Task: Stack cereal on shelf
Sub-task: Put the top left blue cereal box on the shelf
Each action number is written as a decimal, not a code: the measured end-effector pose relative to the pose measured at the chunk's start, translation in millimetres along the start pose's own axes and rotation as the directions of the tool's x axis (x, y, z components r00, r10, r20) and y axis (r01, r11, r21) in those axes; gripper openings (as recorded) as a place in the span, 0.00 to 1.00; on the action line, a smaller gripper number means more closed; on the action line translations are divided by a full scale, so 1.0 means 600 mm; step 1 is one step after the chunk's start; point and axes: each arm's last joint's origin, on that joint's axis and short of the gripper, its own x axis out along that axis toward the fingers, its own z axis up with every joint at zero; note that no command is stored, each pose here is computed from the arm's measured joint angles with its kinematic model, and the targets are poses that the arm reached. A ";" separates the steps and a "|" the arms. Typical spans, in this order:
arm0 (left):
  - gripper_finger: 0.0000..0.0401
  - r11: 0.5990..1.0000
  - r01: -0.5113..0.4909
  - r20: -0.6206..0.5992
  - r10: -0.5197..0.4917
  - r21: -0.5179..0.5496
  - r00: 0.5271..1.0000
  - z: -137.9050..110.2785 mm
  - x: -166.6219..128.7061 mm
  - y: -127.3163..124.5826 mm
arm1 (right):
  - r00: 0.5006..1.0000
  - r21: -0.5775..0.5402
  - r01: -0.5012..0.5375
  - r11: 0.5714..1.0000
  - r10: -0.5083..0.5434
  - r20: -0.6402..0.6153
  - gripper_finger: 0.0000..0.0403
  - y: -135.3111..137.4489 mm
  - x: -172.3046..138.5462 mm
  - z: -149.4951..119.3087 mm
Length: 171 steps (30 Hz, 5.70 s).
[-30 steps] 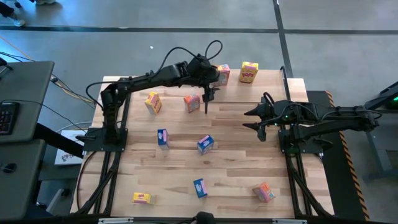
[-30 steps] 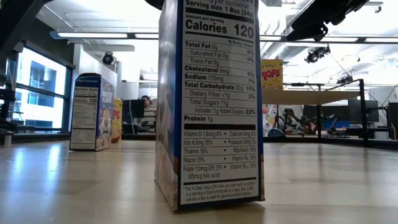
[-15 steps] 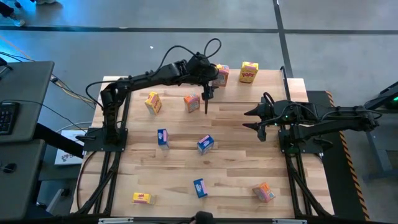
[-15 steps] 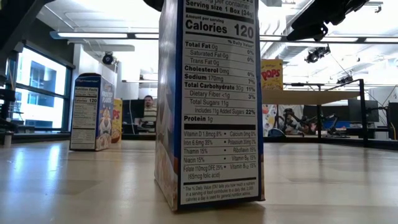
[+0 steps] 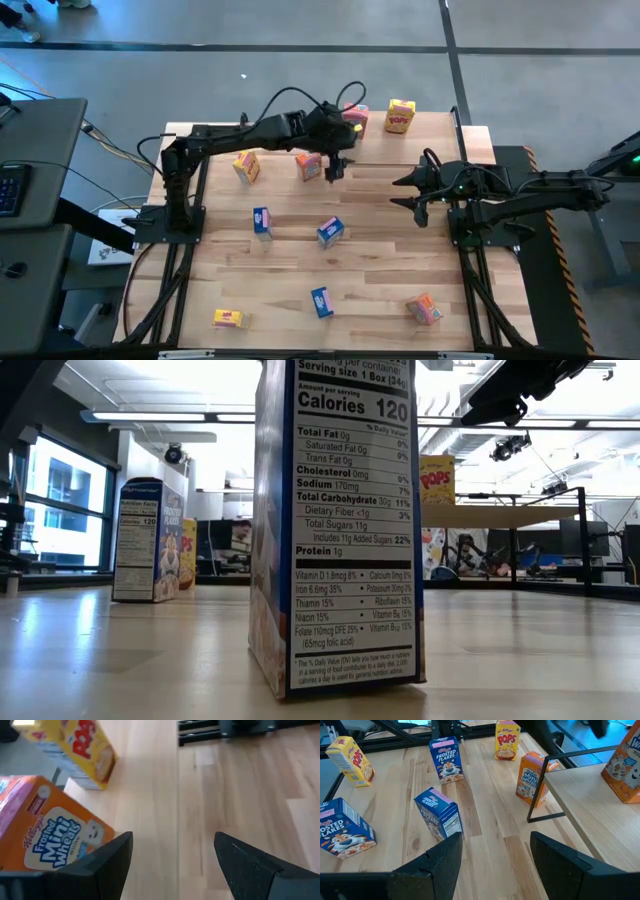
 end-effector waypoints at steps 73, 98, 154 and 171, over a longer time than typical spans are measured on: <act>0.68 0.958 -0.037 -0.103 0.007 -0.285 0.995 -0.025 -0.362 -0.056 | 0.935 -0.188 -0.075 0.979 0.135 0.328 0.59 0.017 0.011 0.087; 0.68 0.635 -0.406 -0.457 0.093 -0.657 0.885 -0.072 -0.386 -0.100 | 0.947 -0.052 -0.091 0.994 0.103 0.306 0.59 0.025 0.031 0.132; 0.67 0.247 -0.515 -0.543 -0.059 -0.821 0.837 -0.168 -0.303 -0.183 | 0.996 0.054 0.000 0.999 -0.005 0.084 0.59 0.017 0.039 0.095; 0.67 0.156 -0.536 -0.558 -0.201 -0.830 0.805 -0.214 -0.238 -0.213 | 0.996 0.052 0.045 0.998 -0.049 0.075 0.59 0.015 0.039 0.093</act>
